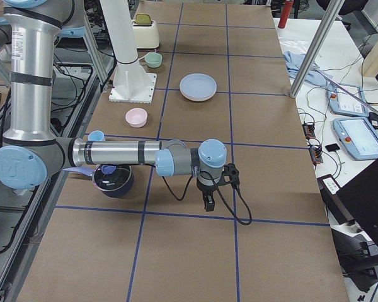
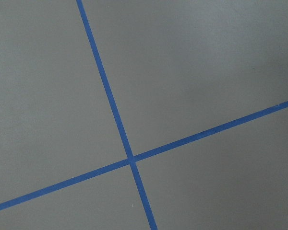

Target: Stack three plates with pink and blue

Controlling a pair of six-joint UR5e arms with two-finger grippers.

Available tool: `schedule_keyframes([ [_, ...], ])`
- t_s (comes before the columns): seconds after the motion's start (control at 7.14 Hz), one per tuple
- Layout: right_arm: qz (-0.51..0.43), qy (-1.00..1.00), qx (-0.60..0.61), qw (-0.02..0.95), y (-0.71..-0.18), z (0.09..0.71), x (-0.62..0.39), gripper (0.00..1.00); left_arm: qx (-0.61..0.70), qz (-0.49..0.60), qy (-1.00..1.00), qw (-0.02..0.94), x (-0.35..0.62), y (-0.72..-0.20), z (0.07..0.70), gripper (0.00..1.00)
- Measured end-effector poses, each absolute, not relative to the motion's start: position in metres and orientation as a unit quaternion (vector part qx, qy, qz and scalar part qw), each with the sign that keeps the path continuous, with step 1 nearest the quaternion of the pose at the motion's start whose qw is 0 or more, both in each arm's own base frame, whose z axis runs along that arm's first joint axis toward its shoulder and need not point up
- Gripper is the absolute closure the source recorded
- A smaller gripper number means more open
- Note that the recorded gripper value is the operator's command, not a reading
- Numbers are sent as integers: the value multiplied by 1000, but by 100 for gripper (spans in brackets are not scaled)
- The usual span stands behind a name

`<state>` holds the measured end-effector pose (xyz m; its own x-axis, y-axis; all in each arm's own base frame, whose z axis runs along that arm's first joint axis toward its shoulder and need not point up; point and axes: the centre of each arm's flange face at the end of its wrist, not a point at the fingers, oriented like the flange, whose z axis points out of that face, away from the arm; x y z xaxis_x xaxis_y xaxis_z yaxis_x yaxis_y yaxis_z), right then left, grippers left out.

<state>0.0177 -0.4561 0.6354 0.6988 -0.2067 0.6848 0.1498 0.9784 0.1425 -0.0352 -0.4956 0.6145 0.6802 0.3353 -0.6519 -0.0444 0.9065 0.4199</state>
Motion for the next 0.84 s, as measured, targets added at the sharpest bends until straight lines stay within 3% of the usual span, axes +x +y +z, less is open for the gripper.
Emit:
schedule_keyframes([
  [0.84, -96, -379, 37, 920, -456, 636, 17, 0, 206, 112, 384, 893, -36, -495, 594, 0],
])
